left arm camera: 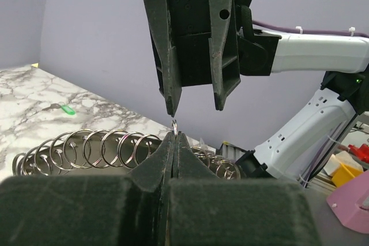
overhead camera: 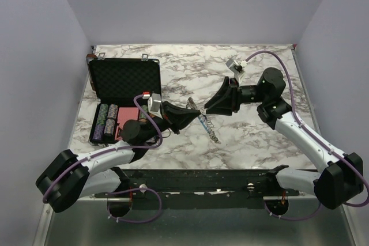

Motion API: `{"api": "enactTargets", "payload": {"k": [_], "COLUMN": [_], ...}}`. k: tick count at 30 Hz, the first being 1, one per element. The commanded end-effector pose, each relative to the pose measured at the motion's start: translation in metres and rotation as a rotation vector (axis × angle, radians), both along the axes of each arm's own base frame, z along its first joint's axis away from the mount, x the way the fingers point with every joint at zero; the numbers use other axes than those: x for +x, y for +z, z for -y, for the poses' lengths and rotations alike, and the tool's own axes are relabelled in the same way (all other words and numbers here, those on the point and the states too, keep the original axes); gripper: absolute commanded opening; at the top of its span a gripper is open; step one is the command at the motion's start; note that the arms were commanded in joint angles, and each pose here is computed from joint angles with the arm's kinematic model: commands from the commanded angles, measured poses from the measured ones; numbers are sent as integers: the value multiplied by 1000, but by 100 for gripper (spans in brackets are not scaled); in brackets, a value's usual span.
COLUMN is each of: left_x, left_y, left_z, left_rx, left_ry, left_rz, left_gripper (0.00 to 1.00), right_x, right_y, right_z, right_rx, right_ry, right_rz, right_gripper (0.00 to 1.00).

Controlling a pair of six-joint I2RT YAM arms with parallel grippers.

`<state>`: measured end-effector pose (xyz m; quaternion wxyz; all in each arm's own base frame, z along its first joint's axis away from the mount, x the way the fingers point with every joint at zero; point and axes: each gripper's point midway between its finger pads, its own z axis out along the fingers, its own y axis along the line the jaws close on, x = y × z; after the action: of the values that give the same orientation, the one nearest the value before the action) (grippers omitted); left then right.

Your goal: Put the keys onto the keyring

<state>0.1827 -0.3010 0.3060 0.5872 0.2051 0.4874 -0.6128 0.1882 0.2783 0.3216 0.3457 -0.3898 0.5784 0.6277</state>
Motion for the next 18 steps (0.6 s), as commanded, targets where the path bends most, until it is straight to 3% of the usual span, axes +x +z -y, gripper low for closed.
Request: {"api": "enactTargets", "payload": {"k": [1, 9, 18], "left_x": [-11, -9, -4], "left_y": [45, 30, -20], "left_z": [-13, -6, -9], "left_rx": [-159, -11, 527], "left_ry": [-5, -49, -103], "left_rz": [106, 77, -29], "left_gripper": [0, 0, 0], "right_x": [-8, -1, -3], "right_y": [-3, 1, -11], "right_z": [2, 8, 20], "right_rx": [0, -17, -63], "right_ry": [25, 0, -21], "right_rz": [32, 102, 167], "right_gripper": [45, 49, 55]}}
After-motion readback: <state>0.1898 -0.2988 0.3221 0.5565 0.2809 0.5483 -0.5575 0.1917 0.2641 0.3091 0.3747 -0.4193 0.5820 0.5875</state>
